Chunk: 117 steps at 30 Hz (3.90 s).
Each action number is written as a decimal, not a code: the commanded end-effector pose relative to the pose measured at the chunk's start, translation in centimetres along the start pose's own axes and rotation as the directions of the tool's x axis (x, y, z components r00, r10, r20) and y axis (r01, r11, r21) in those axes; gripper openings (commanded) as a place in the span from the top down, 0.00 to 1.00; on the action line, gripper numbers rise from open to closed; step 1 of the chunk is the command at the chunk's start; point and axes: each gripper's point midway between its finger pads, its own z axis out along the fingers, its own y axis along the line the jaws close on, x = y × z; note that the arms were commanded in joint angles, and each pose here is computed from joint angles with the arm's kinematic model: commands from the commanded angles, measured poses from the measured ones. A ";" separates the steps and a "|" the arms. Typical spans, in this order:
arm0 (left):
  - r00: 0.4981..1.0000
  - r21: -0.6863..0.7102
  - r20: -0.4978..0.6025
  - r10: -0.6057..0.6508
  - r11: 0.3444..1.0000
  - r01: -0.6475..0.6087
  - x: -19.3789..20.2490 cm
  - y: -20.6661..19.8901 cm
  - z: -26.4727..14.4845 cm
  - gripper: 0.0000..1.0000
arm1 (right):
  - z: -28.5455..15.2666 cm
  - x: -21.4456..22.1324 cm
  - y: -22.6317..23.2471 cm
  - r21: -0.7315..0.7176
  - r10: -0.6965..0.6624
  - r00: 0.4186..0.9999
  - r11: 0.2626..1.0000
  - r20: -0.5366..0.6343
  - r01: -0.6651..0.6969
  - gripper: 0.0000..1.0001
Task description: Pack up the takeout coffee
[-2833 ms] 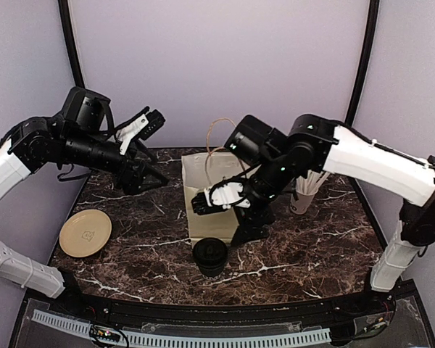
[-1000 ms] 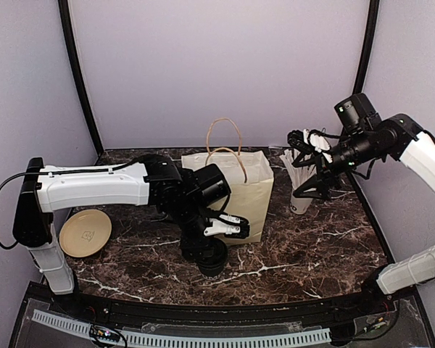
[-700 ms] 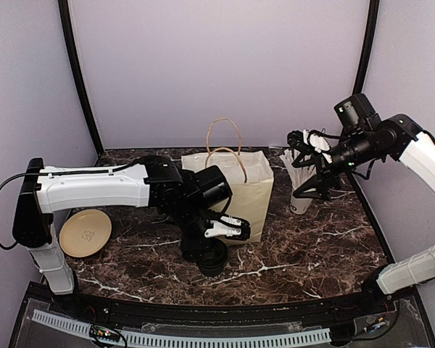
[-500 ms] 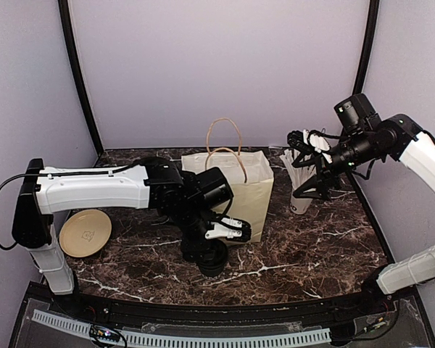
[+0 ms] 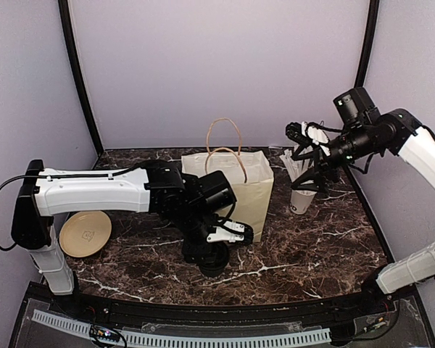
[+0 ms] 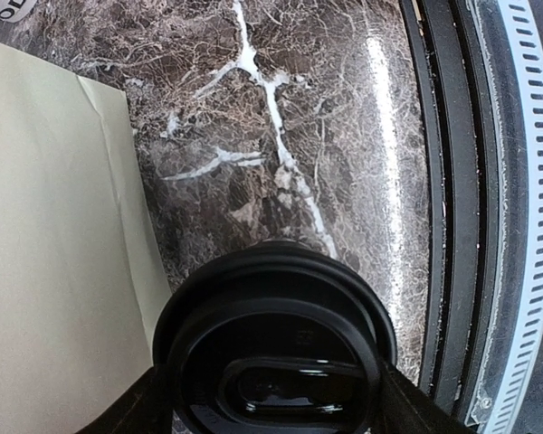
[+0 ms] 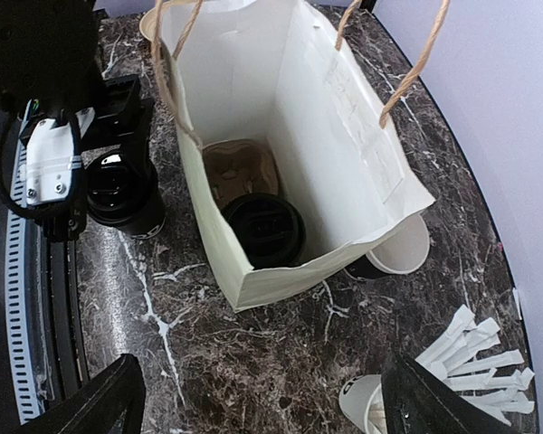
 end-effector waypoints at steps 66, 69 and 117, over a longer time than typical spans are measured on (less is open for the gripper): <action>0.753 -0.380 0.658 0.023 0.873 0.305 -4.6 4.8 -29.5 0.44 | 1.6 -12.0 -0.9 -0.117 0.017 0.972 0.993 0.233 0.010 1.00; 0.765 -0.342 0.644 0.021 0.902 0.262 -5.6 4.3 -27.9 0.45 | 1.1 -11.6 0.1 -0.137 0.020 0.970 0.990 0.243 0.014 1.00; 0.919 -0.608 -0.052 0.390 0.718 -0.339 -8.7 -3.5 -10.8 0.50 | 0.7 -8.9 11.4 -0.506 -0.001 0.972 0.853 0.237 0.124 1.00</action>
